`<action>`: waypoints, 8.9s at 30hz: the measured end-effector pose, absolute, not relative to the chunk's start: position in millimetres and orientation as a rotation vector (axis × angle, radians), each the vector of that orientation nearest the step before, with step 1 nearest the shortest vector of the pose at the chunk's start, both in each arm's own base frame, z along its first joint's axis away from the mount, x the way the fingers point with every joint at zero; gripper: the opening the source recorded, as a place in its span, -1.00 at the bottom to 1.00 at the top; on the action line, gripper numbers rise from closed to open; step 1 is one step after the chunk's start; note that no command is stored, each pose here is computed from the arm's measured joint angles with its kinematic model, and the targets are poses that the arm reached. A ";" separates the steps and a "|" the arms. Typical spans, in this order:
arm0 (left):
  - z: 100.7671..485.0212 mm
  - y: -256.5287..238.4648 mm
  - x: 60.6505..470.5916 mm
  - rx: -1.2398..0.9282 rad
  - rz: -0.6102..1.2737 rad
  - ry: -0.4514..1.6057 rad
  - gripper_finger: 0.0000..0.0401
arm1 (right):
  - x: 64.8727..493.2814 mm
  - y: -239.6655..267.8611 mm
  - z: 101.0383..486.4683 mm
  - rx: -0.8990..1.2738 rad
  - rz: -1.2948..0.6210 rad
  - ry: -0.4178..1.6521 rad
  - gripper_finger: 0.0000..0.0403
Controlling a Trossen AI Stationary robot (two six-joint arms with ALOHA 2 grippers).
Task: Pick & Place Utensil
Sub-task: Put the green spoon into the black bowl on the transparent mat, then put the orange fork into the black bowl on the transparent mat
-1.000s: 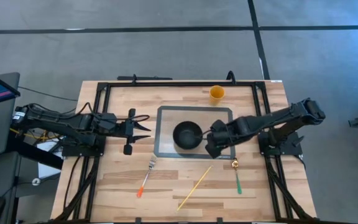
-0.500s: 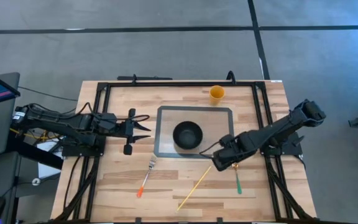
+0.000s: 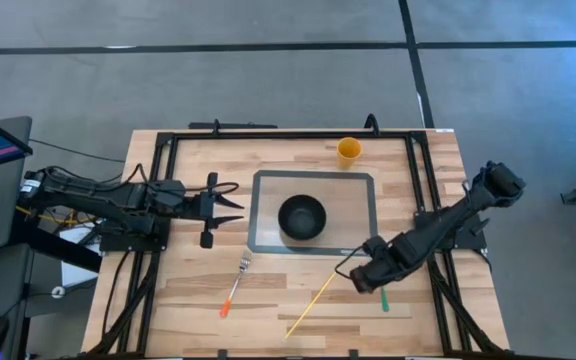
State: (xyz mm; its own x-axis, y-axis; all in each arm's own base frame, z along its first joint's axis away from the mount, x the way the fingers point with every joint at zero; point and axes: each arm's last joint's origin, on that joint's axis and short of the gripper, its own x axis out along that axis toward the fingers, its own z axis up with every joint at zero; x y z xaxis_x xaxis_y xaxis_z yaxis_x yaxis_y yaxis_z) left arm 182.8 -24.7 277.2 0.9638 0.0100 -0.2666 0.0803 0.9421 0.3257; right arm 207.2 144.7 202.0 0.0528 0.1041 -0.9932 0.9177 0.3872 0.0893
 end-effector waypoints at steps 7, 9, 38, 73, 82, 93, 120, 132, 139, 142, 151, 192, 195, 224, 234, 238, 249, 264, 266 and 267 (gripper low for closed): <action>278.2 -24.0 183.0 0.388 -0.014 0.264 -0.48 | 191.9 158.0 188.5 1.081 -0.891 1.364 -0.02; 278.6 -22.9 183.2 0.389 0.005 0.263 -0.48 | 188.1 162.1 186.5 1.102 -0.903 1.357 -0.02; 279.8 -9.3 184.5 0.378 0.088 0.266 -0.48 | 166.4 165.5 144.4 1.193 -0.979 1.213 -0.31; 279.8 -9.3 184.6 0.370 0.089 0.264 -0.48 | 203.8 148.1 164.4 0.957 -0.754 1.309 -0.95; 279.7 -9.3 184.6 0.368 0.089 0.265 -0.48 | 227.6 122.5 183.4 0.914 -0.676 1.289 -0.98; 279.7 -9.3 184.6 0.369 0.089 0.265 -0.48 | 270.8 80.1 219.1 0.997 -0.557 1.193 -0.97; 279.7 -9.3 184.6 0.371 0.089 0.266 -0.48 | 301.6 -29.9 232.7 1.486 -0.421 0.999 -0.96; 279.5 -9.4 184.6 0.371 0.088 0.266 -0.48 | 331.6 -26.0 196.3 1.533 -0.338 1.062 -0.96; 277.6 -12.7 187.1 0.332 -0.019 0.258 -0.48 | 333.6 -43.2 187.1 1.584 -0.351 1.070 -0.96; 270.4 -18.2 193.9 0.309 -0.187 0.274 -0.48 | 332.9 -48.5 181.3 1.619 -0.352 1.101 -0.96; 228.4 -18.2 232.0 0.390 -0.264 0.442 -0.48 | 346.5 -49.9 162.9 1.672 -0.315 1.175 -0.96; 187.1 6.4 272.4 0.370 -0.172 0.479 -0.48 | 382.0 -70.6 197.4 1.341 -0.052 1.025 -0.61; 193.3 3.5 270.8 0.373 -0.177 0.448 -0.48 | 389.2 -68.4 210.4 1.274 0.006 0.989 -0.62; 195.8 -84.0 217.0 -0.341 -0.204 0.820 -0.48 | 338.7 9.2 316.4 0.148 -0.104 0.757 -0.99; 162.0 -126.0 203.4 -0.473 0.035 0.966 -0.48 | 311.3 10.0 345.3 0.034 -0.153 0.683 -0.99; 146.2 -135.5 202.0 -0.529 0.142 0.993 -0.48 | 293.0 9.7 356.9 -0.004 -0.150 0.585 -1.00; 120.6 -146.7 206.2 -0.571 0.244 0.992 -0.48 | 281.1 7.8 315.9 -0.075 -0.131 0.499 -1.00; 114.5 -146.9 208.9 -0.521 0.265 0.965 -0.81 | 285.0 -11.2 326.9 -0.158 -0.178 0.384 -0.99; 114.6 -146.5 209.5 -0.486 0.260 0.950 -0.93 | 284.3 -11.5 325.1 -0.141 -0.181 0.402 -1.00; 114.6 -146.2 209.7 -0.473 0.264 0.940 -0.95 | 284.1 -11.5 324.8 -0.134 -0.183 0.406 -1.00</action>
